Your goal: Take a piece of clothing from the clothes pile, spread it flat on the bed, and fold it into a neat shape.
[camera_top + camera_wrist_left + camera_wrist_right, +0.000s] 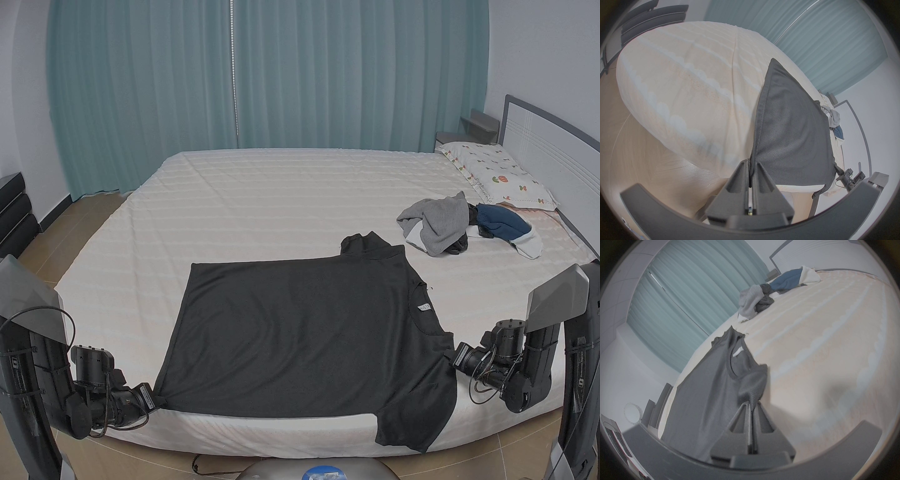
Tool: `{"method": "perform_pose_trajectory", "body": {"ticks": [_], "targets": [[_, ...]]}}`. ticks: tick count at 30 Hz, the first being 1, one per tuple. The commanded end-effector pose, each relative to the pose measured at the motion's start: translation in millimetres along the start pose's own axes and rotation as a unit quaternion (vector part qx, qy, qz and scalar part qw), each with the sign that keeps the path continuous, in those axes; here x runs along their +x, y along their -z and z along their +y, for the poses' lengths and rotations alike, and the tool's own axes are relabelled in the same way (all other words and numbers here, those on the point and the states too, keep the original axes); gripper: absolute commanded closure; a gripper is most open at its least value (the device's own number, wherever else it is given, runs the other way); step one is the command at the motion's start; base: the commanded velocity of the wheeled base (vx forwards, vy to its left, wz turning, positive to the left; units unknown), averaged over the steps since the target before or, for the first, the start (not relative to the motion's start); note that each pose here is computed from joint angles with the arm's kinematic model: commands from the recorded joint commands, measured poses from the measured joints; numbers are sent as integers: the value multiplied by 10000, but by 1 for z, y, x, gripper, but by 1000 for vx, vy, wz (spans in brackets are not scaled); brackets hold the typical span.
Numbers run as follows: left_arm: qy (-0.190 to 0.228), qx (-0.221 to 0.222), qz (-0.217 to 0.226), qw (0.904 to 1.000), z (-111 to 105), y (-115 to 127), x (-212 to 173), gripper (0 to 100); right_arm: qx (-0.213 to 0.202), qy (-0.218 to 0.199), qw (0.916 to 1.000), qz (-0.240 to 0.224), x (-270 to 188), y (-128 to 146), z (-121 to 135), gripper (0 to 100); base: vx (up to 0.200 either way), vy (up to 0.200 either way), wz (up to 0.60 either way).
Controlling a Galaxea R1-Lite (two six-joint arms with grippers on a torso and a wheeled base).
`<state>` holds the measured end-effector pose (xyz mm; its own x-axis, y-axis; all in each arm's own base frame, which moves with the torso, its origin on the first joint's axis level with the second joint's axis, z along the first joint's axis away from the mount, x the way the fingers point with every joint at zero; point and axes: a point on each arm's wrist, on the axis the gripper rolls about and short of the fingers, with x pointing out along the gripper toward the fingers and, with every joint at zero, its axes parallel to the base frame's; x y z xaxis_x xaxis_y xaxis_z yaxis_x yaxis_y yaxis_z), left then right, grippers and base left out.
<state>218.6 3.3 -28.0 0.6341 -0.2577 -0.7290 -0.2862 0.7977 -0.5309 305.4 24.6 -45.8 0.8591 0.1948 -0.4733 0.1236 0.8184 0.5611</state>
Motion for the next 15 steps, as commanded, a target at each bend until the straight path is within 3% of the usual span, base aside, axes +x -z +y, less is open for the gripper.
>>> {"method": "perform_pose_trajectory", "body": {"ticks": [1,13,14,15], "targets": [[28,7,-46,10000,-1,-1,1,100,-63,-220,9992,-315,7,-15,9,100,0,0,0],[51,24,-73,10000,-1,-1,1,100,-112,-366,9982,-461,40,-34,20,100,0,0,0],[47,22,-67,10000,-1,-1,0,100,-123,-379,9981,-480,41,-35,20,0,0,0,0],[43,19,-60,10000,-1,-1,0,100,-124,-370,9981,-467,42,-35,21,0,0,0,0]]}}
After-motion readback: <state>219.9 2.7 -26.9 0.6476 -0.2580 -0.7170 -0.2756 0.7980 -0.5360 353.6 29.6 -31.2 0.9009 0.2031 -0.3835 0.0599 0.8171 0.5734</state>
